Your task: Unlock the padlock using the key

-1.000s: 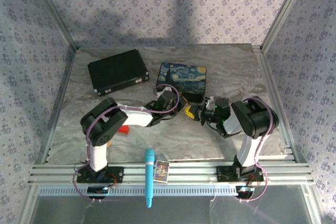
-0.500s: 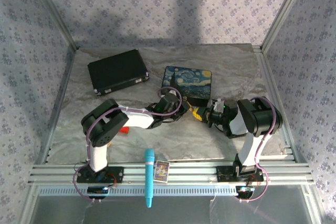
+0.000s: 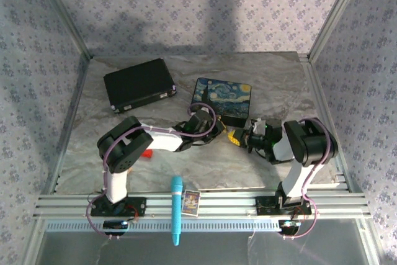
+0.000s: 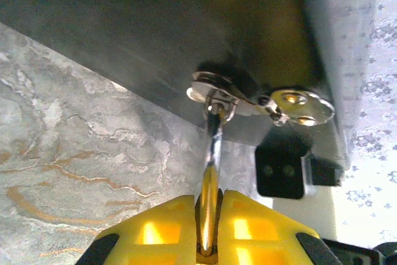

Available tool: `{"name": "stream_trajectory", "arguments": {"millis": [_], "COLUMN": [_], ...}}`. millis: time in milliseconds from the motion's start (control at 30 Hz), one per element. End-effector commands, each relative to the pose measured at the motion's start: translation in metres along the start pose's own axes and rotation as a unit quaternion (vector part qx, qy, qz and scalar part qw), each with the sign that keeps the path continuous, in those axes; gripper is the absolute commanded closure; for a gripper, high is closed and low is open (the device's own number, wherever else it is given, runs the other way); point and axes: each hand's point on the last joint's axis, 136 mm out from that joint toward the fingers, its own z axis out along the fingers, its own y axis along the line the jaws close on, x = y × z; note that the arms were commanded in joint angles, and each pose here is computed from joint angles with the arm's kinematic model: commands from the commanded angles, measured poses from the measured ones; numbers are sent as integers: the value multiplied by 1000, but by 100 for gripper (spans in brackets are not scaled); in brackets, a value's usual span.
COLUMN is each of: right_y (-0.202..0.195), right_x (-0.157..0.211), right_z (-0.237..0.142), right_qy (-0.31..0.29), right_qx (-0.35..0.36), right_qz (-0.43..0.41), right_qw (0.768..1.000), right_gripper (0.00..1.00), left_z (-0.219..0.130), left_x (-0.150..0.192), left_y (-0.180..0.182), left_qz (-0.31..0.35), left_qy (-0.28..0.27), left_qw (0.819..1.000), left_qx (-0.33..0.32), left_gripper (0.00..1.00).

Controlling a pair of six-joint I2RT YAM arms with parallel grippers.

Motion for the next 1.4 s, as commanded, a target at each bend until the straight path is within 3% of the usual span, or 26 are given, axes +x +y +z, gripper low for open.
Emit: {"name": "stream_trajectory", "arguments": {"millis": [0, 167, 367, 600, 800, 900, 1067, 1133, 1200, 1367], "right_y": [-10, -7, 10, 15, 12, 12, 29, 37, 49, 76], "right_x": [22, 44, 62, 72, 67, 65, 68, 71, 81, 96], "right_z": [-8, -29, -45, -29, -18, -17, -10, -8, -5, 1], "right_qy": [43, 67, 99, 138, 138, 136, 145, 152, 175, 206], "right_qx": [37, 140, 206, 171, 181, 183, 131, 116, 84, 23], "right_qz": [-20, -114, -225, -223, -236, -235, -231, -231, -233, -243], "right_qw": [998, 981, 947, 950, 945, 945, 953, 954, 953, 947], "right_gripper": [100, 100, 100, 100, 100, 100, 100, 100, 100, 100], "left_z": [3, 2, -5, -4, -13, -24, -42, -54, -69, -100], "left_x": [-2, 1, -1, 1, -1, -5, -6, -6, -6, 6], "left_y": [1, 12, 11, 11, 17, 19, 25, 23, 10, -37], "left_qz": [34, 26, 43, 42, 45, 49, 50, 60, 87, 160], "left_qy": [-3, -4, -13, -9, -16, -30, -32, -35, -48, -47], "left_qw": [999, 999, 998, 999, 999, 998, 998, 997, 995, 979], "left_qx": [-24, -32, -34, -14, -20, -31, -29, -24, -2, 117], "left_gripper": [92, 87, 84, 88, 76, 65, 45, 42, 42, 54]}}
